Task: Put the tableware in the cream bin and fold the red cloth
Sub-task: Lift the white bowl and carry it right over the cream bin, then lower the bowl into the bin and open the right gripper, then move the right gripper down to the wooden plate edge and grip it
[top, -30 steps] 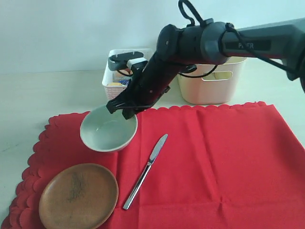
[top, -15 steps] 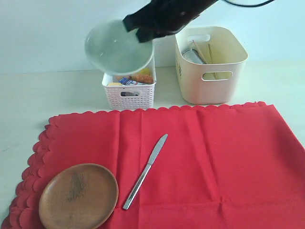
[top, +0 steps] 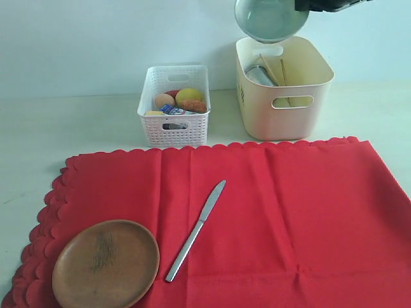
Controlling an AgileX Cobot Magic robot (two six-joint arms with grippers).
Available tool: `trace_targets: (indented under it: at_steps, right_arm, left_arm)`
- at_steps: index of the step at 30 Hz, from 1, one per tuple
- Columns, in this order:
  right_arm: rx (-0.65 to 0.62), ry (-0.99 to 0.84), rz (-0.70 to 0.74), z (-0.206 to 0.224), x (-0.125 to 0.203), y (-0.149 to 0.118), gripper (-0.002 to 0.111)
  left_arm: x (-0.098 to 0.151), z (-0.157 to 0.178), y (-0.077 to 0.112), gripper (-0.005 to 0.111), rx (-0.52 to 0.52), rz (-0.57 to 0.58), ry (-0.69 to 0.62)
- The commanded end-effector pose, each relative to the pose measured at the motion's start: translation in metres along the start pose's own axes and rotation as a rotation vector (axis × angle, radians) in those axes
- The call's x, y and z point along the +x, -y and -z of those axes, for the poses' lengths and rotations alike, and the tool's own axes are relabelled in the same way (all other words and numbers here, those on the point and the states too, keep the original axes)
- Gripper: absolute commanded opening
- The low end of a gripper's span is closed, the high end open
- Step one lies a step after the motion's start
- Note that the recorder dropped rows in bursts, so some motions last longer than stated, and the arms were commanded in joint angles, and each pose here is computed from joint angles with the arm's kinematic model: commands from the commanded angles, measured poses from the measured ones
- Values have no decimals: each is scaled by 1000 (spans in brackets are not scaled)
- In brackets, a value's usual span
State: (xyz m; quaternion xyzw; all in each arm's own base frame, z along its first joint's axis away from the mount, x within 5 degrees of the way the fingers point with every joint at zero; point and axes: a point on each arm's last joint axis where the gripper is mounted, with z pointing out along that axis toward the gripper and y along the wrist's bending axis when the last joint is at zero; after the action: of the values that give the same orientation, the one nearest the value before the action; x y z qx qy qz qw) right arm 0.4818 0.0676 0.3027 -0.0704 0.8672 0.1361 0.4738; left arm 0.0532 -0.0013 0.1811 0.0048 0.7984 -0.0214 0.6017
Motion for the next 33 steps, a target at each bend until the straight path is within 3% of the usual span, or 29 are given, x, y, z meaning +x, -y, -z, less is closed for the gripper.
trace_targets:
  at_steps: [1, 7, 15, 17, 20, 24, 28, 30, 31, 33]
  right_arm:
    - [16, -8, -31, -36, 4, 26, 0]
    - [46, -71, -5, -74, 24, 53, 0]
    - [94, -148, 116, -87, 40, 63, 2]
    - [78, -179, 170, -87, 43, 62, 17]
    - [74, -185, 167, -84, 41, 61, 55]
    - [63, -169, 133, -60, 20, 52, 69]
    - [-96, -200, 103, -3, -13, 20, 69]
    - [-192, -213, 101, 10, -17, 8, 69]
    - [-314, -236, 85, 24, -21, -8, 68]
    - [-351, -264, 93, 30, -21, -16, 66]
  left_arm:
    - [0, 0, 0, 78, 6, 0, 13]
    - [0, 0, 0, 78, 6, 0, 13]
    - [0, 0, 0, 78, 6, 0, 13]
    - [0, 0, 0, 78, 6, 0, 13]
    - [0, 0, 0, 78, 6, 0, 13]
    - [0, 0, 0, 78, 6, 0, 13]
    - [0, 0, 0, 78, 6, 0, 13]
    - [0, 0, 0, 78, 6, 0, 13]
    - [0, 0, 0, 78, 6, 0, 13]
    - [0, 0, 0, 78, 6, 0, 13]
